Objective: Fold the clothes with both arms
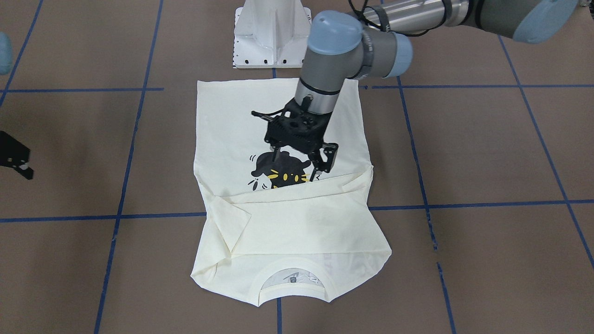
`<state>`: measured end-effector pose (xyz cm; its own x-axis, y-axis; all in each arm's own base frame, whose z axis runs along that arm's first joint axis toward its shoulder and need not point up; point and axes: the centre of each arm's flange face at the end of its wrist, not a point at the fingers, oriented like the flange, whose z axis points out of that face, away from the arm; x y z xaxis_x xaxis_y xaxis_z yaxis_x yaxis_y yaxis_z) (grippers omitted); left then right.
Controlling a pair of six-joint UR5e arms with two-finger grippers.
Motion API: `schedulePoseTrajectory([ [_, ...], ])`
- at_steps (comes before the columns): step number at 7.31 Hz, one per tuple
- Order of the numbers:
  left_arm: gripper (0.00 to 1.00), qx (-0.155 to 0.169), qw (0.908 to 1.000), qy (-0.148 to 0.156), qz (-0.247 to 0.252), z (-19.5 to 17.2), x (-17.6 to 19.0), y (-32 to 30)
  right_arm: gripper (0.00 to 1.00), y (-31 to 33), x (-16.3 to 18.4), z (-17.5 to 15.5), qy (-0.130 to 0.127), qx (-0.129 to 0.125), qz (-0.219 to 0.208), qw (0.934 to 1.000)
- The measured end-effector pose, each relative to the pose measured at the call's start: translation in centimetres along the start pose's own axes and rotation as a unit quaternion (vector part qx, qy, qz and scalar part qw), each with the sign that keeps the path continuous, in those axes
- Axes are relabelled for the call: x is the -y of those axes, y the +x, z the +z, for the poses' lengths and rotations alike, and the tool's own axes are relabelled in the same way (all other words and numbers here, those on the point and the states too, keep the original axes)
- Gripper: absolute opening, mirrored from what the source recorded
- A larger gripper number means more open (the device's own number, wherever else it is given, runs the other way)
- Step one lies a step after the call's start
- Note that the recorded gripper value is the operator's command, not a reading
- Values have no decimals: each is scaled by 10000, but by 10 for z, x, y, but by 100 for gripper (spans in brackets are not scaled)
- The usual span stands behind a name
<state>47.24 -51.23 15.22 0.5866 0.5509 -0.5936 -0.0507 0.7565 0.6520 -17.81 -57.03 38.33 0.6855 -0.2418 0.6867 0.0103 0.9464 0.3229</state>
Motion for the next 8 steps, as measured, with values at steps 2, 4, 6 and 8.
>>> schedulePoseTrajectory([
  [2,100,28,9999,-39,124,-33,-34,-50,100,-117,15,28,39,-141,334,9993],
  [4,100,328,9993,-145,-40,-53,-72,-114,99,-226,17,45,-57,-475,789,9957],
  [6,100,260,9990,-293,-192,-72,-88,-155,98,-312,20,76,-9,-766,1244,9893],
  [8,100,163,9984,-416,-338,-90,-102,-194,88,-381,37,117,175,-1220,1205,9850],
])
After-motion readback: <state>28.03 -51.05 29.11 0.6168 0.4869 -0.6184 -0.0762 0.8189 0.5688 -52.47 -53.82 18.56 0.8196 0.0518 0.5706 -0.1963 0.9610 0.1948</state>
